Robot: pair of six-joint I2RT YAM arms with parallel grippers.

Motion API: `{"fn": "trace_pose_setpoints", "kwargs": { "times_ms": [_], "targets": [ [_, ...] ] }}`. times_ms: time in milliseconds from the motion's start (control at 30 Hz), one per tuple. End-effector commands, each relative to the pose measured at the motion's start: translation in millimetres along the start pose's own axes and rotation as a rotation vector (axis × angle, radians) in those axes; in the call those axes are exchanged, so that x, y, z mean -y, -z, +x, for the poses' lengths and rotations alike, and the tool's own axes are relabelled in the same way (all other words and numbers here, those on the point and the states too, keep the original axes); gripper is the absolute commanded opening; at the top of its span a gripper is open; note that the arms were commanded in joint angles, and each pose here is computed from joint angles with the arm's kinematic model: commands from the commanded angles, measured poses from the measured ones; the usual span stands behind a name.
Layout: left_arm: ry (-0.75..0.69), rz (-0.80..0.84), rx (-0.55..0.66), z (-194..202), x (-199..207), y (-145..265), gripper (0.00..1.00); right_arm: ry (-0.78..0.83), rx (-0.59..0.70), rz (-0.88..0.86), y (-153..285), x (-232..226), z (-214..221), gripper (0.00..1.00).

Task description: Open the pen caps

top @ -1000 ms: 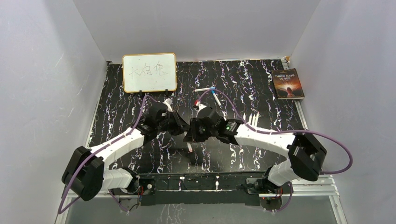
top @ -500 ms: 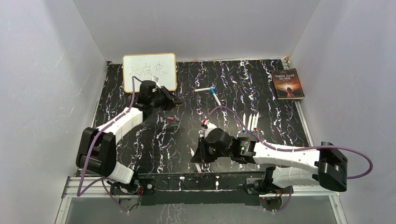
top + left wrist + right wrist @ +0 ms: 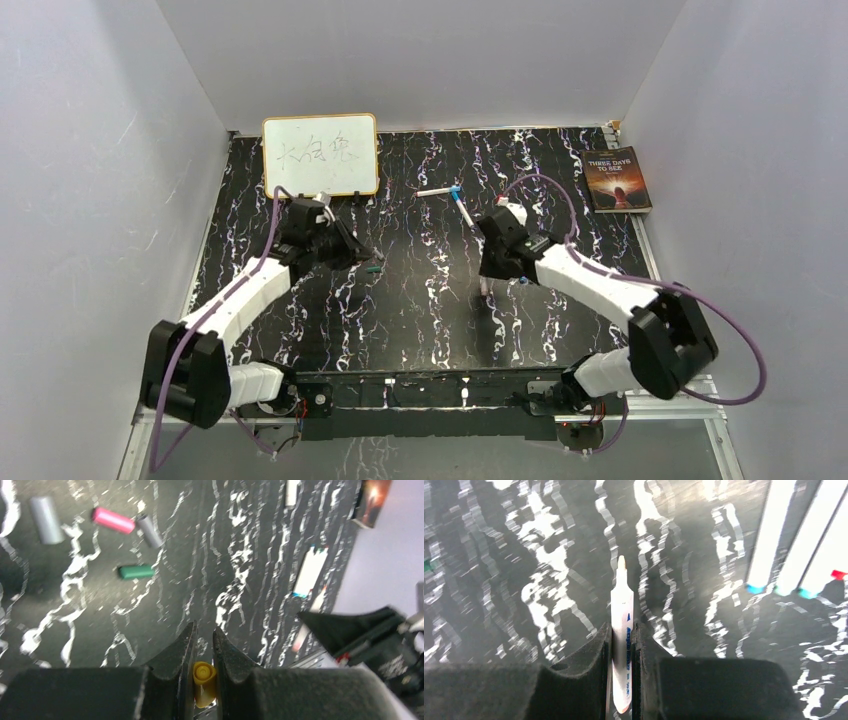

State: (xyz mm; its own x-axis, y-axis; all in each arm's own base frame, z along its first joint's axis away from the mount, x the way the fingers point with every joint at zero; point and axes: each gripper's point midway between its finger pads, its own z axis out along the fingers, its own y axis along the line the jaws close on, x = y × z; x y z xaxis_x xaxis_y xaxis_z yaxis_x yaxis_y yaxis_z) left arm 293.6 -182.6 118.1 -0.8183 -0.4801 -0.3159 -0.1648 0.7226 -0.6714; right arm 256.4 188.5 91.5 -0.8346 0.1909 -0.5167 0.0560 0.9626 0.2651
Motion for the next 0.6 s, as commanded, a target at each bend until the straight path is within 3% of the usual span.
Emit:
{"fn": "trace_pose_setpoints", "kwargs": {
  "times_ms": [0,300,400,567],
  "targets": [
    [-0.062,-0.122,-0.011,19.0,-36.5,18.1,0.0,0.08,0.02,0.198,-19.7,46.0,-33.9,0.0],
    [-0.072,-0.191,-0.035,25.5,-61.1,2.2,0.0,0.076,0.01,0.42,-52.3,100.4,-68.4,0.01],
    [-0.072,-0.207,-0.026,22.1,-64.6,-3.7,0.0,0.09,0.011,0.464,-54.4,109.7,-76.8,0.12],
    [-0.08,-0.225,-0.034,17.7,-67.7,-14.3,0.0,0.106,-0.004,0.474,-58.5,114.9,-75.6,0.2]
  ]
}}
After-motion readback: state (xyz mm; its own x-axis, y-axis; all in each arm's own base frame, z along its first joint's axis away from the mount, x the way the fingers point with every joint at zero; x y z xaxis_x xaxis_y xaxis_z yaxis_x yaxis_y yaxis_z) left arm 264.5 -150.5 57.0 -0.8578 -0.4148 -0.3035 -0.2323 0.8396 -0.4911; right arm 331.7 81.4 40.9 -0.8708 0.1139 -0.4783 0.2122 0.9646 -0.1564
